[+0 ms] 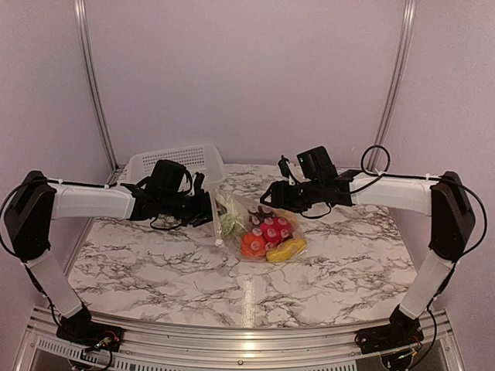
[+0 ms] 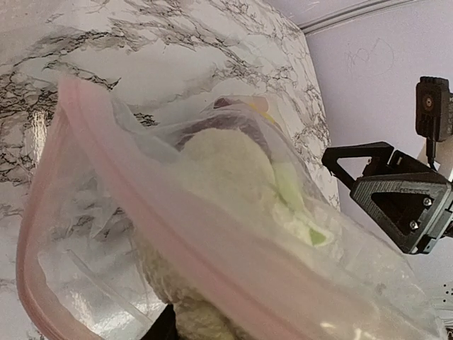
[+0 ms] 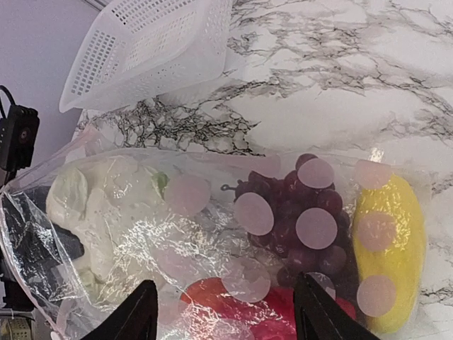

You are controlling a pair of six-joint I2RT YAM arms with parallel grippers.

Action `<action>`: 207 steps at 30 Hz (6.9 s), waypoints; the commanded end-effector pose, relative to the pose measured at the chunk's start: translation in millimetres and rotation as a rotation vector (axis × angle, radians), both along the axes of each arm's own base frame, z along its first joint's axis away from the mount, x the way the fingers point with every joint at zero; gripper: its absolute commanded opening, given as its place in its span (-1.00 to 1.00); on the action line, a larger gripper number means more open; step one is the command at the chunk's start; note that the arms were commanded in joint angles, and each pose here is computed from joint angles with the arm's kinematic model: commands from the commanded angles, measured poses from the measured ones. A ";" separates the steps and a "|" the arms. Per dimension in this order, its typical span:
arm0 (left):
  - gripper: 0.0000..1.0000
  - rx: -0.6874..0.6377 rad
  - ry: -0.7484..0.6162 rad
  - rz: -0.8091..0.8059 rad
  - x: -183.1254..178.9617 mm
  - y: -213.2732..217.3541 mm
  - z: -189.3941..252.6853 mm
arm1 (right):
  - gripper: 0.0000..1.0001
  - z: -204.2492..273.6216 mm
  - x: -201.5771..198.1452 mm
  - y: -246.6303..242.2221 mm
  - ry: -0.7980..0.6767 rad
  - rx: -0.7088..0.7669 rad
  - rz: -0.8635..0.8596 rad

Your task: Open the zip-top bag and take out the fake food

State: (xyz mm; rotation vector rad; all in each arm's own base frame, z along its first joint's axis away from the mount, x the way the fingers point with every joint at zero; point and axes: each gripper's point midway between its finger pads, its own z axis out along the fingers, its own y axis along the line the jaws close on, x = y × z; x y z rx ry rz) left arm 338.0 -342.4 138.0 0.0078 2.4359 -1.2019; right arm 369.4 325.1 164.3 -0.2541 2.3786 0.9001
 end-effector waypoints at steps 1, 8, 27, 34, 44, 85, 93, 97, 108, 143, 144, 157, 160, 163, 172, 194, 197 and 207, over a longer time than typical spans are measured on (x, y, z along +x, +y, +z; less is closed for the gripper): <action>-1.00 0.041 -0.013 -0.033 -11.3 17.2 11.1 | 0.26 -15.5 3.5 -6.7 0.000 -0.053 -0.016; -1.00 0.129 0.035 0.003 -19.7 55.3 -1.0 | 0.26 -52.6 5.3 -34.0 0.051 -0.150 -0.053; -1.00 0.147 -0.132 0.299 32.7 187.6 108.5 | 0.23 -34.4 3.9 -46.2 0.049 -0.096 -0.042; -1.00 0.168 -0.180 0.334 129.9 190.5 119.4 | 0.32 3.6 13.7 -62.1 -0.022 -0.037 -0.054; -1.00 0.104 -0.148 0.255 235.0 152.8 56.2 | 0.39 23.1 14.8 -90.0 -0.043 -0.025 -0.085; 0.59 0.218 -0.165 0.304 201.5 208.0 107.2 | 0.38 -38.0 0.3 -102.5 0.135 -0.001 -0.036; 0.62 0.254 -0.163 0.180 92.8 203.4 98.3 | 0.39 -67.8 3.5 -83.4 0.252 0.056 0.048; 0.61 0.236 -0.137 0.139 43.3 197.8 76.3 | 0.29 -82.2 0.9 -79.4 0.291 0.074 0.064; -0.02 0.046 -0.075 -0.028 -38.5 128.2 36.1 | -0.88 -95.3 -11.2 -78.0 0.323 0.092 0.092; 0.24 -0.001 0.053 -0.404 -33.5 -49.7 -67.3 | -1.00 -107.0 -23.7 -74.3 0.355 0.084 0.117; 0.25 0.006 0.053 -0.421 -37.9 -48.2 -69.2 | -1.00 -106.8 -23.3 -74.2 0.356 0.085 0.116; 0.66 0.124 0.025 -0.518 -72.2 -43.3 -93.9 | -1.00 -106.5 -40.1 -73.7 0.370 0.097 0.113; 0.71 0.117 0.040 -0.523 -75.5 -51.9 -104.1 | -1.00 -104.0 -42.7 -74.1 0.363 0.096 0.114; 0.74 0.079 0.042 -0.533 -81.4 -63.5 -106.5 | -1.00 -103.9 -45.8 -75.0 0.364 0.092 0.112; 0.19 -0.006 -0.032 -0.511 -77.4 -73.5 -71.2 | -1.00 -103.9 -43.8 -73.0 0.351 0.094 0.095; -0.06 0.115 -0.087 -0.137 -29.3 45.5 -37.0 | -1.00 -95.5 -18.0 -103.0 0.294 0.077 -0.002; -0.08 0.113 -0.078 -0.130 -30.0 49.8 -40.1 | -1.00 -97.6 -17.7 -105.1 0.297 0.059 -0.005; -0.09 0.071 -0.119 -0.043 -30.0 89.4 -16.8 | -1.00 -96.8 -6.0 -104.4 0.291 0.066 -0.041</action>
